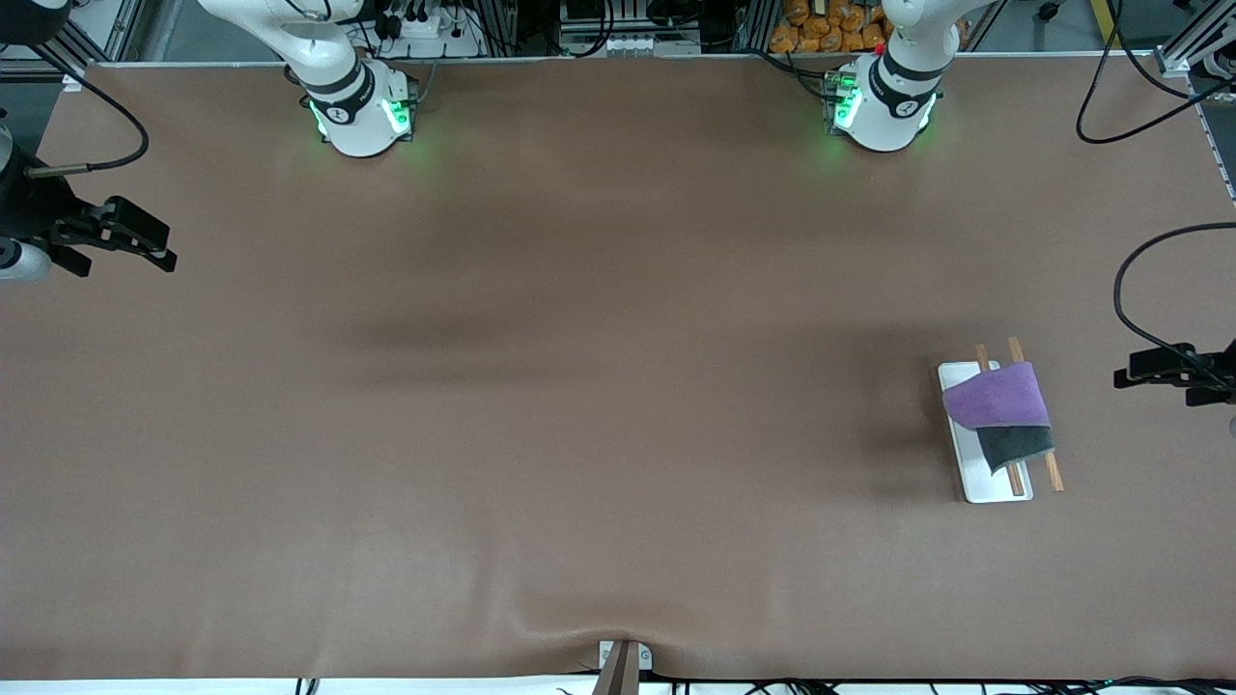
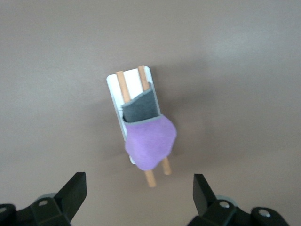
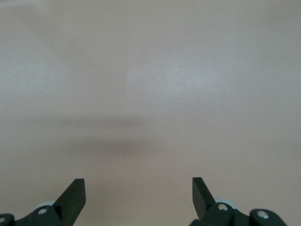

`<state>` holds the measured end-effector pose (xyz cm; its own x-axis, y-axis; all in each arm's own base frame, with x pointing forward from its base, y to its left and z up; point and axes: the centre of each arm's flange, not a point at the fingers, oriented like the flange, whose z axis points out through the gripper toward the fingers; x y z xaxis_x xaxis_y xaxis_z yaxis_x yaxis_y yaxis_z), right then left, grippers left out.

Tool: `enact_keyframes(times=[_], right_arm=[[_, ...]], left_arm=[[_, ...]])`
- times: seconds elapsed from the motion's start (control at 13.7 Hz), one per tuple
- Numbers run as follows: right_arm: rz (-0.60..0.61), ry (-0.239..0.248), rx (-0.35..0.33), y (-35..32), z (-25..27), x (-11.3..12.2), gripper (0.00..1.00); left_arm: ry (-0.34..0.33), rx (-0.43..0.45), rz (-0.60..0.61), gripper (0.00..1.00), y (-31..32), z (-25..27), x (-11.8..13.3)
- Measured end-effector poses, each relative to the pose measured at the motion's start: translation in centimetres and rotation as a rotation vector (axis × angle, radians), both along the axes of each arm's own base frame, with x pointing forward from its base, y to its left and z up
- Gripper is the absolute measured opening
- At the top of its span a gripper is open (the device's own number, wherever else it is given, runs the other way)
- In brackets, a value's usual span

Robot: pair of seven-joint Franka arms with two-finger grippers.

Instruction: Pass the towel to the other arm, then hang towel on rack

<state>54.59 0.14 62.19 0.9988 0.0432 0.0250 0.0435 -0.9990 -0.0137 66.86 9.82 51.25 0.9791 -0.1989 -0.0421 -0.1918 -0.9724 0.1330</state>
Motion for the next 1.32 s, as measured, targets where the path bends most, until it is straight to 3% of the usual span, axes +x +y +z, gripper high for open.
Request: enact_keyframes(times=[0.22, 0.73, 1.32], right_arm=[[0.001, 0.015, 0.000, 0.0, -0.1, -0.2, 1.00], [0.001, 0.019, 0.000, 0.0, -0.2, -0.2, 1.00], [0.001, 0.023, 0.000, 0.0, -0.2, -0.2, 1.00]], left_arm=[[0.010, 0.007, 0.053, 1.00, -4.4, 3.8, -1.5], [-0.047, 0.054, 0.208, 1.00, -12.7, 11.1, -6.1], [-0.087, 0.139, 0.197, 1.00, -17.2, 13.6, -10.1]])
